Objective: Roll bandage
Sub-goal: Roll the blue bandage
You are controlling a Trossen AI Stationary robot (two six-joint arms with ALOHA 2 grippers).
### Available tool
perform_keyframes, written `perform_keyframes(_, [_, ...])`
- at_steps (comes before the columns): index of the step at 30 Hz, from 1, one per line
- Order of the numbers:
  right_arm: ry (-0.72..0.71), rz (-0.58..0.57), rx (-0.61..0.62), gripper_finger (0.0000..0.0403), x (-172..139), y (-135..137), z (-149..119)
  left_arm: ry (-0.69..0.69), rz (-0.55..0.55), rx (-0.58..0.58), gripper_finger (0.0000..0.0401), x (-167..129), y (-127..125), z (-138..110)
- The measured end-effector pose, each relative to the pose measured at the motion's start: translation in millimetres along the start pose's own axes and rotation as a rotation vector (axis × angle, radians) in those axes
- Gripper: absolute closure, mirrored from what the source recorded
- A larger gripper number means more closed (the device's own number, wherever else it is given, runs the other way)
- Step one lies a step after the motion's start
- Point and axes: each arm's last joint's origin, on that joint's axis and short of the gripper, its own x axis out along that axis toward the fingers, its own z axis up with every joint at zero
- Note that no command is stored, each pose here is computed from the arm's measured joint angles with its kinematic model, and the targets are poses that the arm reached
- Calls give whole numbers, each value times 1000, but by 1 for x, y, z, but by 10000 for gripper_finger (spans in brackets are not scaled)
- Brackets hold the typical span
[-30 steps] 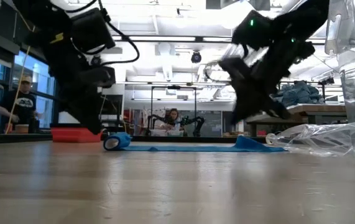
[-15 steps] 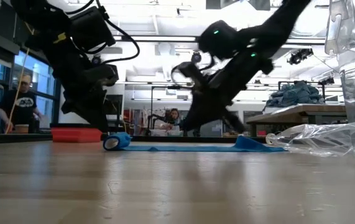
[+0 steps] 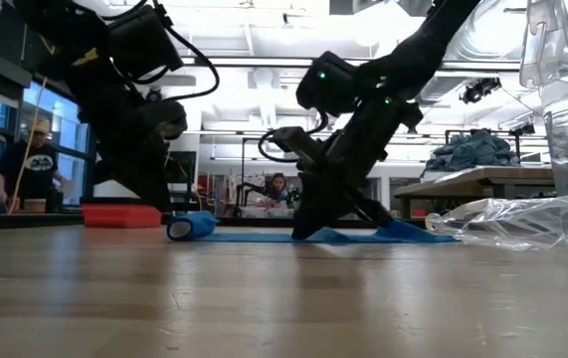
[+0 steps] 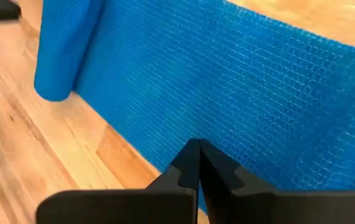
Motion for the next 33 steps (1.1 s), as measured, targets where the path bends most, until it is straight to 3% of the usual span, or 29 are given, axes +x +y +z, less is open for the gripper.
perform_keyframes(10, [-30, 17, -4, 403, 1, 2, 2, 21, -47, -112, 401, 22, -18, -14])
perform_keyframes(15, [-27, 21, -3, 403, 1, 3, 2, 56, -8, -130, 401, 26, -20, -25])
perform_keyframes(33, [11, -18, -15, 403, 0, -1, -1, -30, -101, -185, 401, 25, -29, -17])
